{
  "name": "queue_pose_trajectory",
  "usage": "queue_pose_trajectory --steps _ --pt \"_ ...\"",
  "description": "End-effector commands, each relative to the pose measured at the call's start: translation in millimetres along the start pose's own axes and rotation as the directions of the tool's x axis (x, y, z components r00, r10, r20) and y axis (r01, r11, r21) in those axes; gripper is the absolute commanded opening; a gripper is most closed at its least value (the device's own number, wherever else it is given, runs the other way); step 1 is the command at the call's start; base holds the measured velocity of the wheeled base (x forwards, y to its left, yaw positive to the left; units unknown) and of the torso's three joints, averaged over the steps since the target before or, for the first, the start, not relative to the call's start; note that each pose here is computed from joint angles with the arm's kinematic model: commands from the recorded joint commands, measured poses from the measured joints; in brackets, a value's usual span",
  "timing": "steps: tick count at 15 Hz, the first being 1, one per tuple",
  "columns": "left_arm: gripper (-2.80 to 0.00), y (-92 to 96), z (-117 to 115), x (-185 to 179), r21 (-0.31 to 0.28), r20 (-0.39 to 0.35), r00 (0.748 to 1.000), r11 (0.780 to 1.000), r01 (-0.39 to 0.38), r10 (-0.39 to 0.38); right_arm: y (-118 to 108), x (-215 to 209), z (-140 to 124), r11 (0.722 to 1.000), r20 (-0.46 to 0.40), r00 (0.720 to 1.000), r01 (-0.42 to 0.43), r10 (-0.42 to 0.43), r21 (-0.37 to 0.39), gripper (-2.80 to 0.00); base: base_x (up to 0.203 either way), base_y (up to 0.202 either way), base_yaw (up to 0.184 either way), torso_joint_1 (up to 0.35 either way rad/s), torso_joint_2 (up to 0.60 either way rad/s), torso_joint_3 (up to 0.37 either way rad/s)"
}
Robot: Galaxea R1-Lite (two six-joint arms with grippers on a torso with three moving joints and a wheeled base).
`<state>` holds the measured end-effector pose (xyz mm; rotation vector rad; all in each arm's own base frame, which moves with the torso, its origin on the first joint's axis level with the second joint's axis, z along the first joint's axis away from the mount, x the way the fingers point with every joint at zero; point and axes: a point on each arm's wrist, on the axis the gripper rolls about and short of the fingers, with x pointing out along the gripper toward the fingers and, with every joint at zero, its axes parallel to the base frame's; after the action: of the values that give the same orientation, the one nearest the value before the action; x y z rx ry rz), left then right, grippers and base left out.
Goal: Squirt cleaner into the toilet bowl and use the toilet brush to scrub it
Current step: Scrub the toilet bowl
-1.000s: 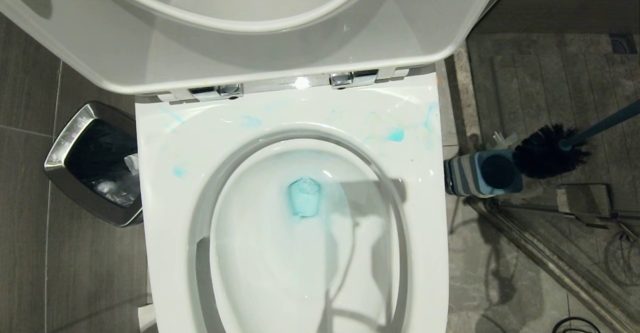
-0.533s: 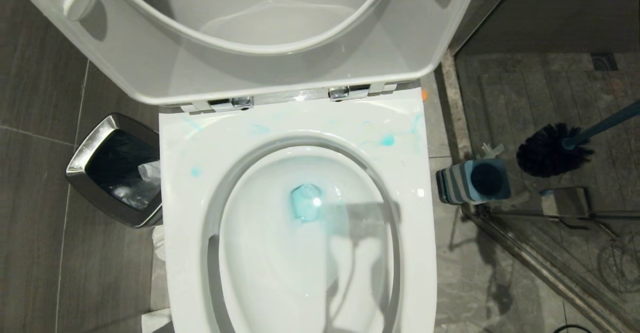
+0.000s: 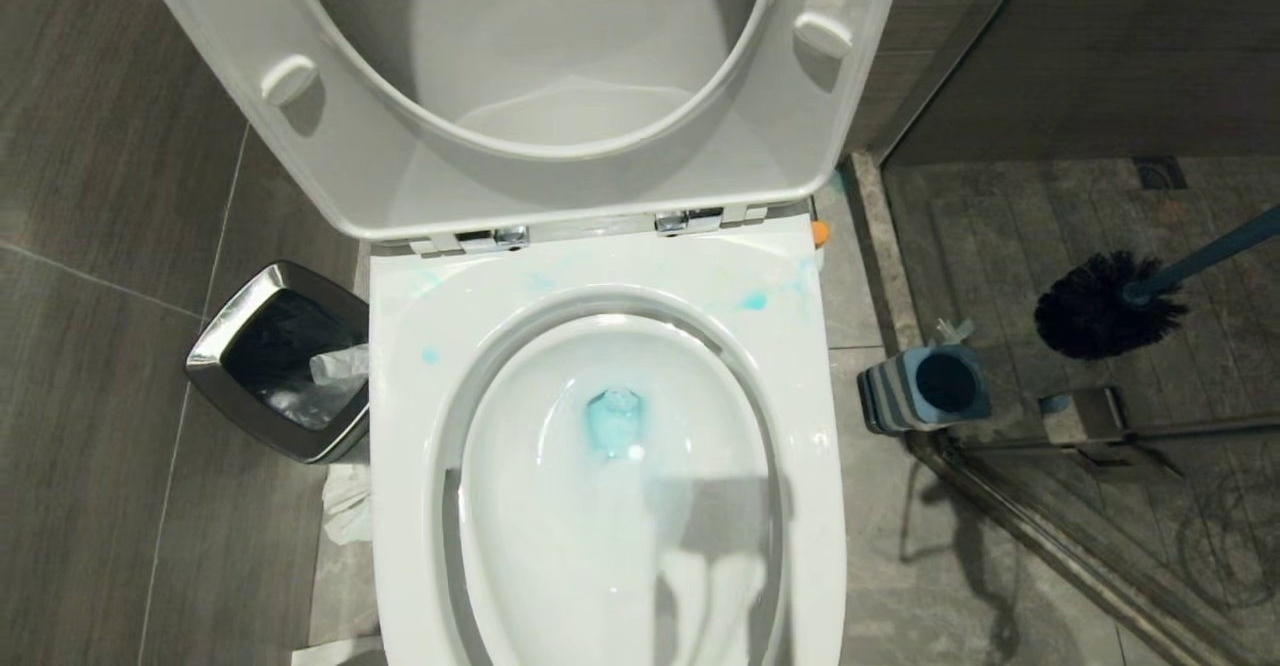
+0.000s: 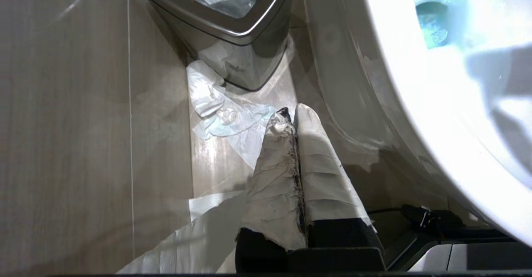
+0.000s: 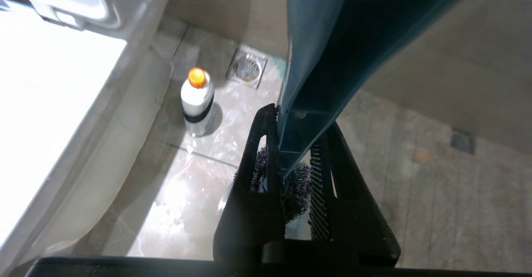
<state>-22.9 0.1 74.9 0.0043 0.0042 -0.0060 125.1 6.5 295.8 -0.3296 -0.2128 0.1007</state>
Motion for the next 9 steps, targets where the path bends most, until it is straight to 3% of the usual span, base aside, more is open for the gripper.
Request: queue_pose_trajectory --steps 1,9 --pt "-2.8 0.0 0.1 0.1 0.0 0.0 1.0 1.0 0.0 0.0 0.0 0.7 -0.1 1.0 0.001 1.0 -0.001 0.001 -0.002 -2.8 0.0 0.0 0.0 0.0 0.0 0.205" --pt "-2.8 0.0 0.1 0.1 0.0 0.0 1.0 1.0 0.0 0.0 0.1 5.4 -0.9 1.0 -0.005 1.0 -0.008 0.008 -0.023 -2.8 0.0 0.0 0.0 0.002 0.0 0.202"
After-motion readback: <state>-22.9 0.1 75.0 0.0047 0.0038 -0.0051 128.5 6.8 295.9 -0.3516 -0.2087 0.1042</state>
